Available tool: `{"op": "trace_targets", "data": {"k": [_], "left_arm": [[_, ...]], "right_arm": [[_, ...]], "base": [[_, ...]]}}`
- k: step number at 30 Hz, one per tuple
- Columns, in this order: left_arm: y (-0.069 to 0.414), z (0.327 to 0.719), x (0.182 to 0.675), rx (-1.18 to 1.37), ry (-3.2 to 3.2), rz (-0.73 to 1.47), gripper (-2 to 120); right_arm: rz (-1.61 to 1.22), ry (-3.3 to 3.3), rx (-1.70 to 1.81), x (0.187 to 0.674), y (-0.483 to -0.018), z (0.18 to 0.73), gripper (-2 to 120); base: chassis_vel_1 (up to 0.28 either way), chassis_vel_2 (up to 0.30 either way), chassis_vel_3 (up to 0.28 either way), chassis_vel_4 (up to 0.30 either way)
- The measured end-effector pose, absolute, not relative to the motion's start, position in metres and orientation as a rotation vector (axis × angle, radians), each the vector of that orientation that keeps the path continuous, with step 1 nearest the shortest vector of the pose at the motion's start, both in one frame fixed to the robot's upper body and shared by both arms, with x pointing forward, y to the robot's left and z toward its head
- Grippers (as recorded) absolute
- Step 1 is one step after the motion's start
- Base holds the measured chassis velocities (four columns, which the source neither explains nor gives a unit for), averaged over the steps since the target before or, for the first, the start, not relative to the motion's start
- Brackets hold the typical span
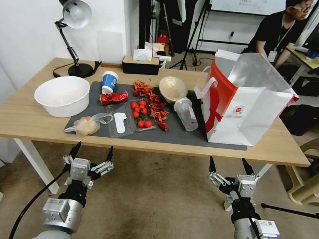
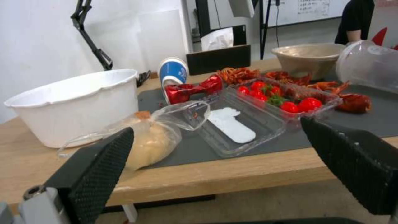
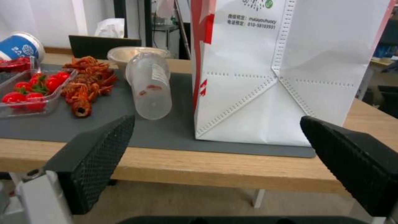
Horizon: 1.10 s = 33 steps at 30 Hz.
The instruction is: Pick up the trash from the table and place it into the takeout bag.
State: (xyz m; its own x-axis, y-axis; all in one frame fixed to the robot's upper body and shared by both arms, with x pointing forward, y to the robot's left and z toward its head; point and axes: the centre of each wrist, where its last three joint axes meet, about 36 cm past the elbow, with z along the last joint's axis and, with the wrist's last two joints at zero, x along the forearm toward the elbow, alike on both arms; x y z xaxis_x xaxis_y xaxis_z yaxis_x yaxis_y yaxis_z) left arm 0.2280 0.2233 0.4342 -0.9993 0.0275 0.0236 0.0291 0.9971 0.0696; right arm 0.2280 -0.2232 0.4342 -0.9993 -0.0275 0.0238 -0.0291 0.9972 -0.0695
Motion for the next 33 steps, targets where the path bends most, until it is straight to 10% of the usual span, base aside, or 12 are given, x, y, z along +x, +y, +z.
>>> {"op": "trace_targets", "data": {"k": [33], "left_arm": [[0.169, 0.429, 0.218, 0.152, -3.121, 0.069, 100]], "right_arm": [[0.102, -3.020, 0.156, 0.223, -0.241, 0.421, 100]], "base": [[0.000, 0.000, 0.000, 0.000]]}}
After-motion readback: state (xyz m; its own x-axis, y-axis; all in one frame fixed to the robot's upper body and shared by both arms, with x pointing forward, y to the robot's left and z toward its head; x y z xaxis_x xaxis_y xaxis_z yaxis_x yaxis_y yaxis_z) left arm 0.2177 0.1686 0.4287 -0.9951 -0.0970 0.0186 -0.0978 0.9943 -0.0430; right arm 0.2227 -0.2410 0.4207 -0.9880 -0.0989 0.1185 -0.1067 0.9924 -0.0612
